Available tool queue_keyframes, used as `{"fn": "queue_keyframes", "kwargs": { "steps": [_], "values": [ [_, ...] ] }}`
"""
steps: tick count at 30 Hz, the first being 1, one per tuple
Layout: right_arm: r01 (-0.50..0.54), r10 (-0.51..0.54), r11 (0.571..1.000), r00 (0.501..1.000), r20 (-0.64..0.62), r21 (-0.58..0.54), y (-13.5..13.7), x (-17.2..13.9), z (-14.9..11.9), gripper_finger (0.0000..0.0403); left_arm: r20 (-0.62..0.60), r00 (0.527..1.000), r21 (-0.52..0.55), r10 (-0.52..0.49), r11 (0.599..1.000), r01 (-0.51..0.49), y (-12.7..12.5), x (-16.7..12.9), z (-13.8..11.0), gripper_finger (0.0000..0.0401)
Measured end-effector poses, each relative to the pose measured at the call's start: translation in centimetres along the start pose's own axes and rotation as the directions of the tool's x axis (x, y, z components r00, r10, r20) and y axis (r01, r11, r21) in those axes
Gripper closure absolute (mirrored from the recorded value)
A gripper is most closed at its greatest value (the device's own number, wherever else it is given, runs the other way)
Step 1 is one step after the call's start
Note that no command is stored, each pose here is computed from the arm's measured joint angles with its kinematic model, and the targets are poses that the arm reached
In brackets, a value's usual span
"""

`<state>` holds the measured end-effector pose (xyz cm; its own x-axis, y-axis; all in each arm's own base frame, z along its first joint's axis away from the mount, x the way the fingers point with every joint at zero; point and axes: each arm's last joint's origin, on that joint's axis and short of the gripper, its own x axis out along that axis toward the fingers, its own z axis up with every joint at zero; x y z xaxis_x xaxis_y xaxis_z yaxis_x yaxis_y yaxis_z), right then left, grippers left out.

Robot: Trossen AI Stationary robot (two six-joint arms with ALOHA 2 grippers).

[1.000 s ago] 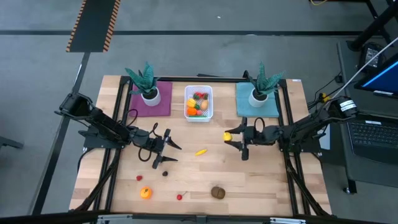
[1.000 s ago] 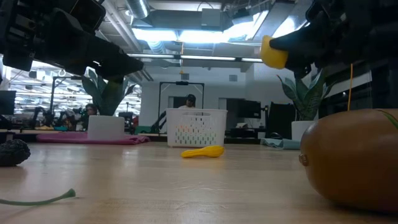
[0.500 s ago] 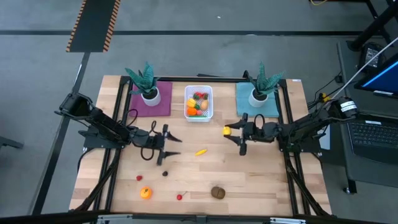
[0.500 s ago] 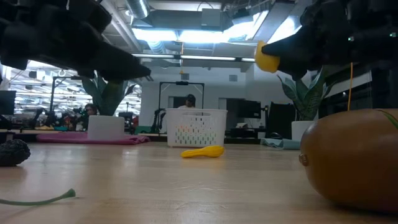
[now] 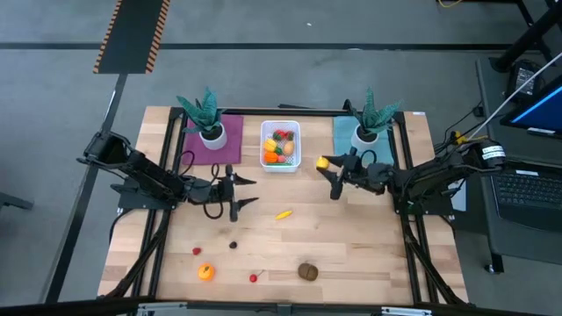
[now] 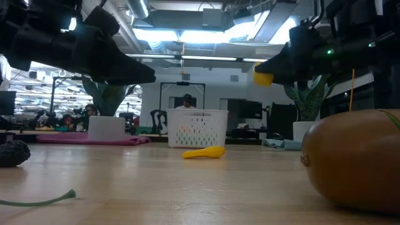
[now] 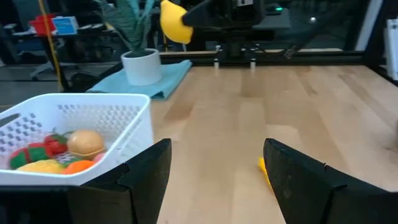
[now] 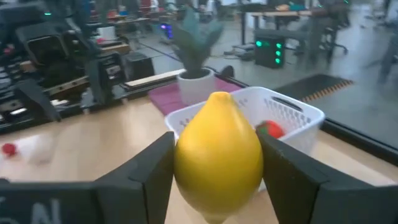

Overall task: Pick and placing Produce into tupperware
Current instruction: Put the yellow lemon into the white bin

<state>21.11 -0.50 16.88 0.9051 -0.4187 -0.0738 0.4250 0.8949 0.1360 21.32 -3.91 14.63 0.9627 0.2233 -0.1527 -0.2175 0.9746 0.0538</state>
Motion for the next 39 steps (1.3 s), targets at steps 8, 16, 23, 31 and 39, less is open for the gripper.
{"fn": "queue_keyframes", "kwargs": {
  "steps": [8,16,23,31,39],
  "values": [
    [0.003,-0.003,1.0,1.0,-0.001,0.007,-0.4,0.7,0.6,0.0195,-0.002,0.999,-0.027,0.04,0.999,-0.04,0.8,0.3,0.0,0.0154],
    [0.034,-0.035,0.999,0.998,-0.046,-0.03,-0.7,3.6,1.5,0.0195,-0.003,0.999,-0.026,0.041,0.999,-0.041,0.8,0.3,0.0,0.0154],
    [0.062,-0.063,0.998,0.996,-0.057,-0.025,-1.7,7.7,2.2,0.0195,-0.007,0.999,-0.024,0.04,0.999,-0.04,0.8,0.3,0.0,0.0154],
    [0.136,-0.137,0.991,0.99,-0.046,-0.02,-2.9,12.0,2.8,0.0195,-0.01,0.999,-0.022,0.04,0.999,-0.04,0.8,0.3,-0.1,0.0154],
    [0.086,-0.087,0.996,0.994,-0.068,-0.016,-3.3,13.9,3.4,0.0195,-0.016,0.999,-0.019,0.039,0.999,-0.039,0.8,0.3,-0.1,0.0154]
  ]
}}
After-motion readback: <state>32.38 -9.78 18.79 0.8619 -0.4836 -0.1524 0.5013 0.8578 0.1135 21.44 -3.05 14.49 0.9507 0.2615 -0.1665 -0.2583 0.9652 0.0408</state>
